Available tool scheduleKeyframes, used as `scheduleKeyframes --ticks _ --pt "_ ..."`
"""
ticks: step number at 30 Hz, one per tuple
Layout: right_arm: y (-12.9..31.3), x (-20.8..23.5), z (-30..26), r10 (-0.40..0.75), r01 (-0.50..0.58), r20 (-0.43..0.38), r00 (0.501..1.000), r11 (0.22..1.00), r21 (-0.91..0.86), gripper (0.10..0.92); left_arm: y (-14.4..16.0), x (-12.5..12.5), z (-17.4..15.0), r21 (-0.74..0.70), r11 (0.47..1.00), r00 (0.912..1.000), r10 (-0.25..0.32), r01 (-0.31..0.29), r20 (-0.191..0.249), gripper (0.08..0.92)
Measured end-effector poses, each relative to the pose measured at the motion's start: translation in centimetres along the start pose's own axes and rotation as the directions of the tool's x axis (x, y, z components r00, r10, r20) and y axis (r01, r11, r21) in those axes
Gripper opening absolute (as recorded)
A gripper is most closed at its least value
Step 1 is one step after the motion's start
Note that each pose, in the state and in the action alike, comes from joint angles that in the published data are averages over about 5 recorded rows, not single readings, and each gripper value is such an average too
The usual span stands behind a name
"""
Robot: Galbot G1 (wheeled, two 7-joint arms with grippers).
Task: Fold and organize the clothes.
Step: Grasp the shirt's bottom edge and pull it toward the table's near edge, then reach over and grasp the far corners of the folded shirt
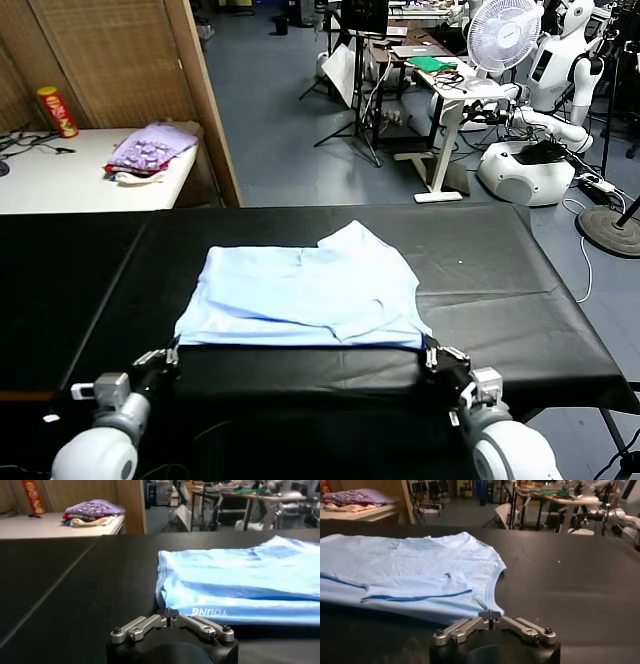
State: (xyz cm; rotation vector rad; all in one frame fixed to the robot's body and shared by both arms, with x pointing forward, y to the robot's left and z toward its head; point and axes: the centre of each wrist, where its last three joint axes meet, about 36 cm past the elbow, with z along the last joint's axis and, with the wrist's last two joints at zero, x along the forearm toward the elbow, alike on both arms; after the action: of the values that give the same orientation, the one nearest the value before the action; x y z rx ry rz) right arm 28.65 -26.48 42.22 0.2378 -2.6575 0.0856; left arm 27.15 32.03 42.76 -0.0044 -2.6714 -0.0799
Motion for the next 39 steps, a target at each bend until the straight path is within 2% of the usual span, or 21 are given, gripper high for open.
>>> scheduleKeyframes --ticks 4,6,8,14,17,19,21,24,28,33,39 --pt "0.7 0.9 0.0 -0.017 0.017 -0.017 1.000 1.000 -0.006 0.165 -0.2 1.5 0.3 -0.019 1.000 0.9996 -0.001 0.000 -0.027 0.125" --pt "1.1 1.4 -0.2 -0.022 0.021 -0.023 1.000 1.000 -0.009 0.248 -0.3 2.0 0.3 -0.027 1.000 0.9994 -0.005 0.004 -0.036 0.131" --pt "1.2 2.0 -0.5 -0.022 0.022 -0.027 0.999 1.000 -0.010 0.364 -0.4 2.3 0.2 -0.034 0.999 0.9991 -0.012 0.010 -0.040 0.175" --pt "0.5 3.6 -2.5 -0.022 0.022 -0.008 1.000 1.000 -0.008 0.687 -0.5 3.2 -0.4 -0.048 0.999 0.9986 -0.028 0.026 -0.045 0.470" --pt "-0.3 3.5 -3.6 -0.023 0.023 0.038 0.999 1.000 -0.007 0.778 -0.2 3.2 -1.1 -0.057 0.997 0.9982 -0.045 0.043 -0.040 0.621" --pt "-0.9 2.7 -4.4 -0.023 0.023 0.074 0.997 1.000 -0.002 0.792 0.2 2.9 -1.7 -0.047 0.997 0.9978 -0.058 0.057 -0.031 0.720" --pt "-1.6 1.2 -5.3 -0.024 0.024 0.108 0.994 1.000 0.003 0.797 0.5 2.3 -2.5 -0.016 0.998 0.9978 -0.064 0.063 -0.018 0.775" --pt "-2.5 -2.0 -6.9 -0.021 0.019 0.146 0.989 1.000 0.010 0.798 0.9 0.6 -4.1 0.058 0.997 0.9987 -0.050 0.050 0.012 0.795" --pt "-3.1 -7.5 -9.5 -0.005 0.003 0.169 0.986 1.000 0.012 0.798 1.2 -2.7 -6.5 0.139 0.990 0.9987 -0.027 0.021 0.043 0.798" --pt "-3.3 -14.9 -12.3 0.007 -0.009 0.137 0.991 1.000 0.015 0.798 1.5 -7.9 -9.8 0.194 0.981 0.9989 0.003 -0.012 0.046 0.798" --pt "-2.6 -22.1 -14.9 -0.016 0.013 0.057 0.998 0.999 0.043 0.798 1.5 -13.1 -12.0 0.195 0.979 0.9986 0.051 -0.053 0.016 0.798"
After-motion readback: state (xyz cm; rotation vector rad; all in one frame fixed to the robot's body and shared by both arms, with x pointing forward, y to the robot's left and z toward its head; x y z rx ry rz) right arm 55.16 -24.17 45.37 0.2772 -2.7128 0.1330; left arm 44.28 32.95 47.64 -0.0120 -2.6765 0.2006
